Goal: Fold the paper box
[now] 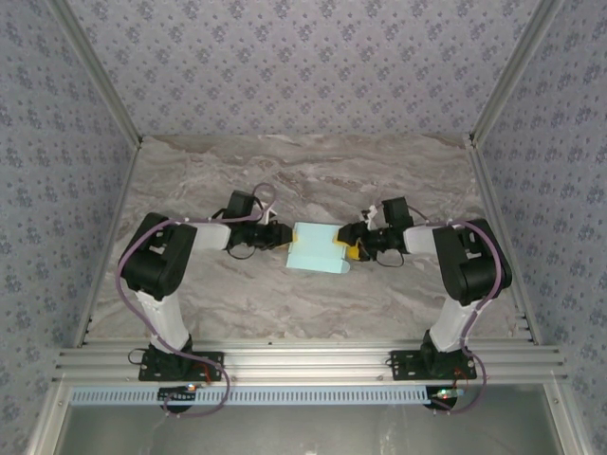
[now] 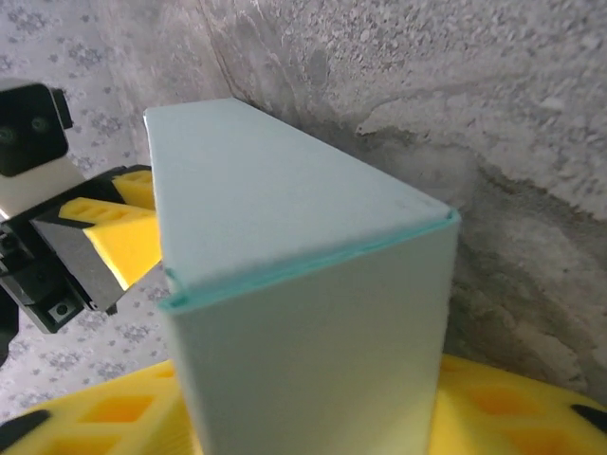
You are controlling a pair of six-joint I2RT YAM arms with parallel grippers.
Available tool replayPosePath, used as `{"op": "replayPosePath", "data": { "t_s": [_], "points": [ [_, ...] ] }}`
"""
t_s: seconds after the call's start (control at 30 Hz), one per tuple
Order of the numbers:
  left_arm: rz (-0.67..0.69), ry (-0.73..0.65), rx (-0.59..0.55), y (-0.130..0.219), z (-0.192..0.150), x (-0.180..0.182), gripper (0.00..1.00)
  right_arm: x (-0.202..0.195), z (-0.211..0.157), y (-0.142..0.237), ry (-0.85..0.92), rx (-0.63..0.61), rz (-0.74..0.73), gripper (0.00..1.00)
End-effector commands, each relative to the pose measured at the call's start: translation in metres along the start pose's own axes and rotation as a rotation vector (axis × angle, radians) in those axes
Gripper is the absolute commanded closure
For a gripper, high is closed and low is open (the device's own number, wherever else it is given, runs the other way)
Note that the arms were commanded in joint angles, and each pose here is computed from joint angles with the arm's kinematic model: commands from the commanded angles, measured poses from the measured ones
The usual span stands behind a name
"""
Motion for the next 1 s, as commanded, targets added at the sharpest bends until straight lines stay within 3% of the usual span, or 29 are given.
{"op": "replayPosePath", "data": {
  "t_s": [0.0, 0.07, 0.2, 0.37, 0.4, 0.43, 0.47, 0.53, 0.73, 0.87, 0.97],
  "points": [
    [0.193, 0.162, -0.012, 0.000, -0.019, 0.042, 0.71, 0.008, 0.000, -0.003, -0.045, -0.005, 0.029, 0.54],
    [0.132, 0.121, -0.093, 0.017, -0.012, 0.014, 0.67, 0.012, -0.001, 0.002, -0.077, -0.015, 0.025, 0.52],
    [0.101, -0.031, -0.237, 0.060, 0.003, -0.043, 0.47, 0.029, 0.000, 0.015, -0.110, -0.029, 0.045, 0.54],
    [0.043, -0.373, -0.457, 0.109, 0.004, -0.103, 0.27, 0.045, -0.005, 0.034, -0.188, -0.007, 0.024, 0.54],
    [0.044, -0.456, -0.537, 0.116, 0.001, -0.110, 0.22, 0.047, -0.006, 0.037, -0.203, -0.001, 0.022, 0.55],
    [0.035, -0.592, -0.635, 0.122, -0.006, -0.117, 0.04, 0.047, -0.008, 0.039, -0.223, 0.006, 0.018, 0.55],
    [0.008, -0.764, -0.730, 0.123, -0.019, -0.122, 0.01, 0.048, -0.009, 0.042, -0.237, 0.010, 0.019, 0.56],
    [-0.064, -1.077, -0.798, 0.114, -0.044, -0.125, 0.01, 0.048, -0.009, 0.045, -0.256, 0.017, 0.030, 0.56],
    [-0.149, -1.536, -0.573, 0.067, -0.087, -0.111, 0.01, 0.040, -0.011, 0.057, -0.347, 0.036, 0.065, 0.57],
    [-0.048, -1.740, -0.357, 0.030, -0.116, -0.094, 0.01, 0.037, -0.015, 0.066, -0.367, 0.058, 0.059, 0.57],
    [0.083, -1.784, -0.471, 0.017, -0.113, -0.095, 0.01, 0.034, -0.017, 0.070, -0.388, 0.061, 0.065, 0.57]
  ]
}}
Point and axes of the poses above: each hand's point on the last joint's axis, 136 mm out from that joint toward the fingers, its own y axis back along the fingers, its own x axis along the line the jaws close on, z = x × y, the point moved 6 cm from there along y, back along the fingers, and after that the axes turned 13 degrees about y, right-handed, at the moved point
